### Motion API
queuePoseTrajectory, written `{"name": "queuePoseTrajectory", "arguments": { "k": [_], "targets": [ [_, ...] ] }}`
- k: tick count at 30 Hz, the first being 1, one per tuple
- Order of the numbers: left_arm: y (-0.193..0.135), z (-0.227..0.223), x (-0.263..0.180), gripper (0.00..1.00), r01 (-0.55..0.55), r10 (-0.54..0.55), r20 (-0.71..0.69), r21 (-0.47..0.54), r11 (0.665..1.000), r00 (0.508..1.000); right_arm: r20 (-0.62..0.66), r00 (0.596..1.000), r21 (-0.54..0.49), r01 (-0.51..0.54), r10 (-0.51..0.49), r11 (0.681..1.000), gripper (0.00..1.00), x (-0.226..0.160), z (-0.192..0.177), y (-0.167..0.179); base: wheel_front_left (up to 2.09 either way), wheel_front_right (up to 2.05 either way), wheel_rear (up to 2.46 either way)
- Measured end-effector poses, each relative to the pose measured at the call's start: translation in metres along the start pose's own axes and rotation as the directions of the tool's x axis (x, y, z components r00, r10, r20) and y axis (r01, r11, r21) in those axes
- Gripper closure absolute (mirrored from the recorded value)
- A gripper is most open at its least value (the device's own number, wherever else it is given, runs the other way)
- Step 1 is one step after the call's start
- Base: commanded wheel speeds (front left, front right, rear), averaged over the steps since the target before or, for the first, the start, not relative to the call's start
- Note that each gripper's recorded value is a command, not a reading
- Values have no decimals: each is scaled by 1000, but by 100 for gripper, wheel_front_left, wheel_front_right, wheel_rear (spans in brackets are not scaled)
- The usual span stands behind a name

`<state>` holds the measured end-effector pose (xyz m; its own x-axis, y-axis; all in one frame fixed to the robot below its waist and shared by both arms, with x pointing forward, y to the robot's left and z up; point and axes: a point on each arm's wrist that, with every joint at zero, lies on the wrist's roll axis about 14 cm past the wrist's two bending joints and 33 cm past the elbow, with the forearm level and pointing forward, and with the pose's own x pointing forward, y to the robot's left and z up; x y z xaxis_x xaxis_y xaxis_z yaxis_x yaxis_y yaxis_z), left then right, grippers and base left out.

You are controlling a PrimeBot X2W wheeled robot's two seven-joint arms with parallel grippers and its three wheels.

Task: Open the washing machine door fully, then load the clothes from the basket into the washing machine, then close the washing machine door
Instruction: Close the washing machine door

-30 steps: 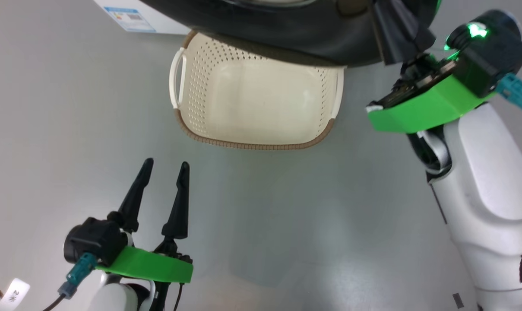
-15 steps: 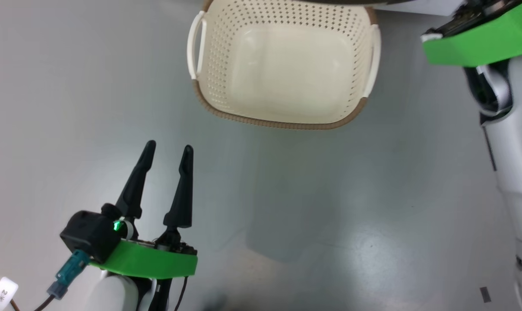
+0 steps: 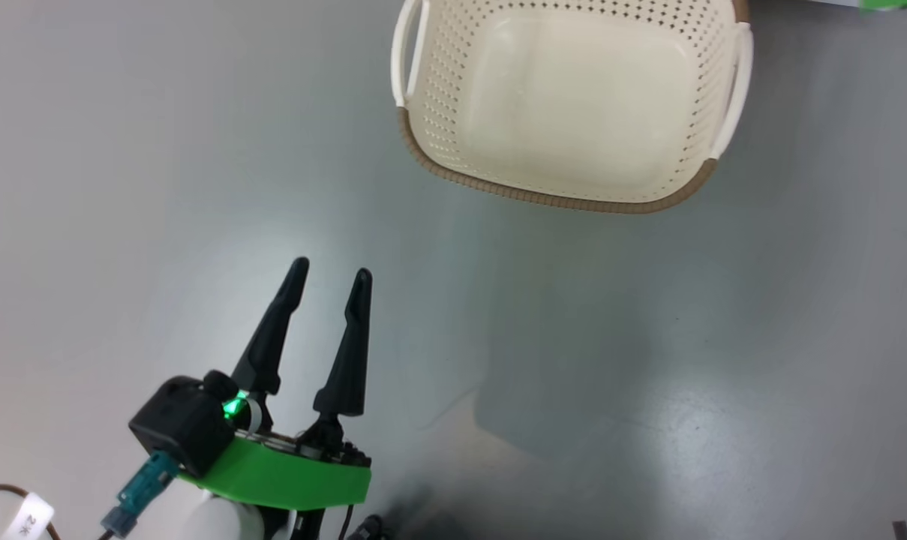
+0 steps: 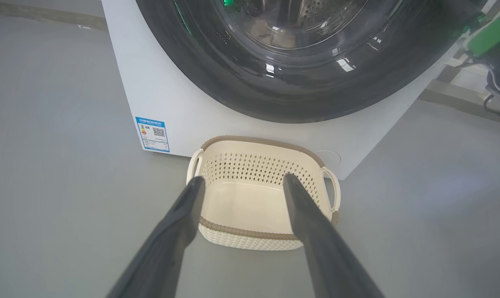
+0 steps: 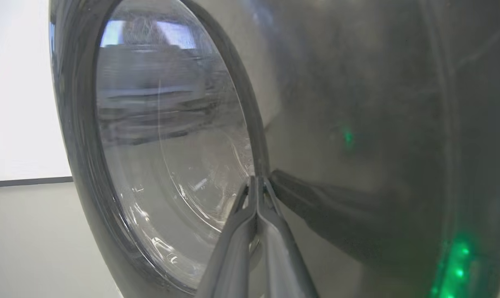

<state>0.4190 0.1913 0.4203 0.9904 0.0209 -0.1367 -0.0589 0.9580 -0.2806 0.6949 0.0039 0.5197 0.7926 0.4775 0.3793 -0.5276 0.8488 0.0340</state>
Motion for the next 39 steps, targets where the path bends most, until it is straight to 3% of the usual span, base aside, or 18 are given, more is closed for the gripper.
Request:
{"name": "queuePoseTrajectory", "arguments": {
  "k": [10,16,23,29,33,34,36,39],
  "targets": [
    [3,8,-9,0,-20,20,14,5,1000,1000,-29,1000,-25,11,-12,1000,100,13,-3,-9,0,0,0],
    [3,14,-7,0,-14,14,37,2,1000,999,6,1000,-28,18,-18,999,100,11,18,-9,0,0,0],
    [-1,18,-4,0,1,-1,54,-12,1000,999,23,999,-23,48,-47,999,100,-6,38,-13,0,0,0],
    [-8,23,-5,0,24,-22,70,-29,999,997,2,1000,-18,6,-6,1000,100,-34,52,13,0,0,0],
    [-13,30,-7,0,42,-38,88,-39,998,995,-1,1000,-37,-18,18,999,79,-53,71,26,0,0,0],
    [-15,31,-8,0,46,-42,92,-40,998,995,-2,1000,-40,-19,19,999,79,-58,76,28,0,0,0],
    [-16,33,-12,0,47,-43,98,-47,998,994,-4,1000,-51,-14,14,999,64,-70,86,30,0,0,0],
    [-14,34,-22,0,38,-32,98,-56,998,995,-12,1000,-62,-7,6,998,55,-88,100,35,0,0,0]
  ]
}}
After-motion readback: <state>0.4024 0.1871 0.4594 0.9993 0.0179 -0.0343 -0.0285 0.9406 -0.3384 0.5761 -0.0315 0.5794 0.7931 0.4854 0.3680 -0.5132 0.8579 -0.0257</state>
